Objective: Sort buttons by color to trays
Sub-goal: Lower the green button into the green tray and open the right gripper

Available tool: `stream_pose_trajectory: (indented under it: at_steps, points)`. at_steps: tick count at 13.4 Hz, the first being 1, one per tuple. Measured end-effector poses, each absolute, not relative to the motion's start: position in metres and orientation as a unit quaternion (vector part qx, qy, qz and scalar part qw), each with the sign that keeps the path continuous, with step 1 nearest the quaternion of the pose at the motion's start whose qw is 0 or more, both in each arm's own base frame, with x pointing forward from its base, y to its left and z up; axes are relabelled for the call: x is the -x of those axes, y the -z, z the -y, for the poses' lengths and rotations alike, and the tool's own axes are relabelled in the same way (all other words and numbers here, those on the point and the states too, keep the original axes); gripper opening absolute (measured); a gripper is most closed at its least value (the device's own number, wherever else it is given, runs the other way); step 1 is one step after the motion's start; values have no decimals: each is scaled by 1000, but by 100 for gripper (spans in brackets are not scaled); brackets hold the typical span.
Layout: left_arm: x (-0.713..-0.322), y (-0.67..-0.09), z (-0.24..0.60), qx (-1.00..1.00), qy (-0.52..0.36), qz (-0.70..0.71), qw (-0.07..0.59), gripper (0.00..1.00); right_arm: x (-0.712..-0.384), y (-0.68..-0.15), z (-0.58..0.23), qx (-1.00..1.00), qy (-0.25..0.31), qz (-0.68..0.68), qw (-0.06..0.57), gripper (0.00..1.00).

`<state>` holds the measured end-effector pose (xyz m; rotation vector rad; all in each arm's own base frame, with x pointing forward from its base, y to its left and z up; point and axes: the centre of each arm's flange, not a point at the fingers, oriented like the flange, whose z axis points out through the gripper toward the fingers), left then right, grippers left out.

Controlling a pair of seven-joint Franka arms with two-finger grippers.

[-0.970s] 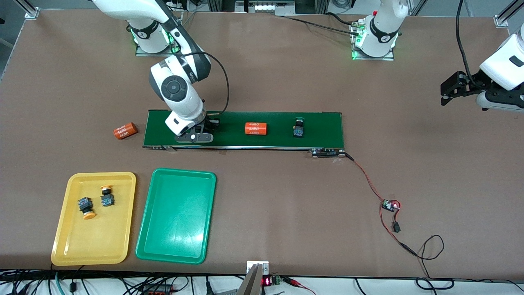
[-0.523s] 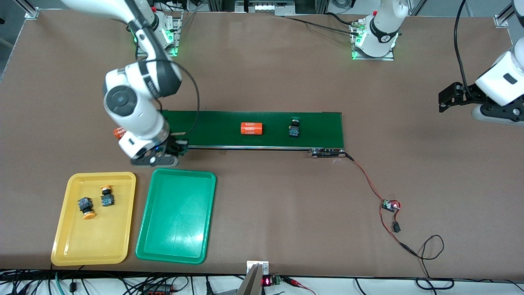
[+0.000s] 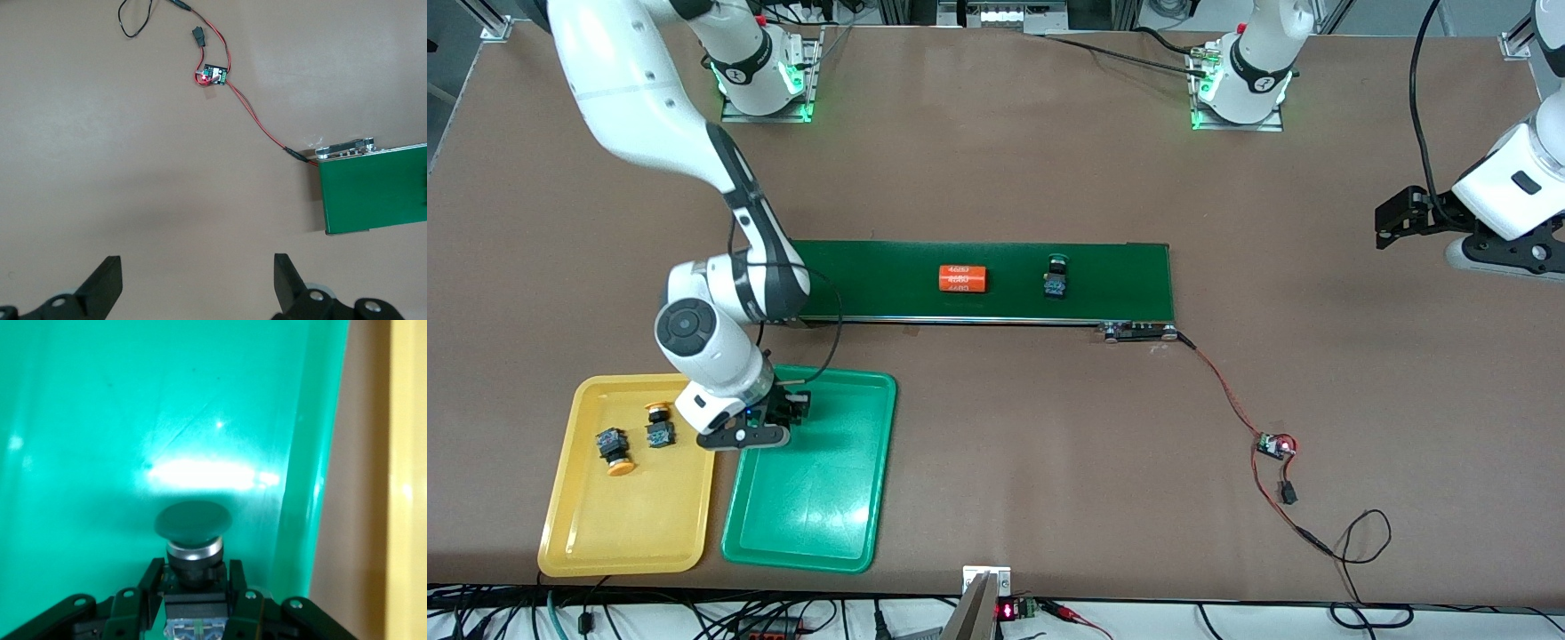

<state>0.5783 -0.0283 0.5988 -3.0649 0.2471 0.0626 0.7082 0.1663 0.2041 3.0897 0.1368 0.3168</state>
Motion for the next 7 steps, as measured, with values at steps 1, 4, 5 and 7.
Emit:
stream_pose_trajectory:
  at_steps: [1,4,5,7]
  points:
    - [-578,-599,28,996,-20,-80,33,100,-710,-194,-167,-993,-105,-45,16,43]
    - [-578,-599,29,996,-20,-81,33,100,-713,-194,-172,-991,-120,-48,12,58]
    - [-578,-599,29,996,-20,-81,33,100,-715,-196,-174,-991,-128,-49,10,69]
    - [-578,-599,29,996,-20,-81,33,100,-717,-203,-177,-990,-134,-51,8,89]
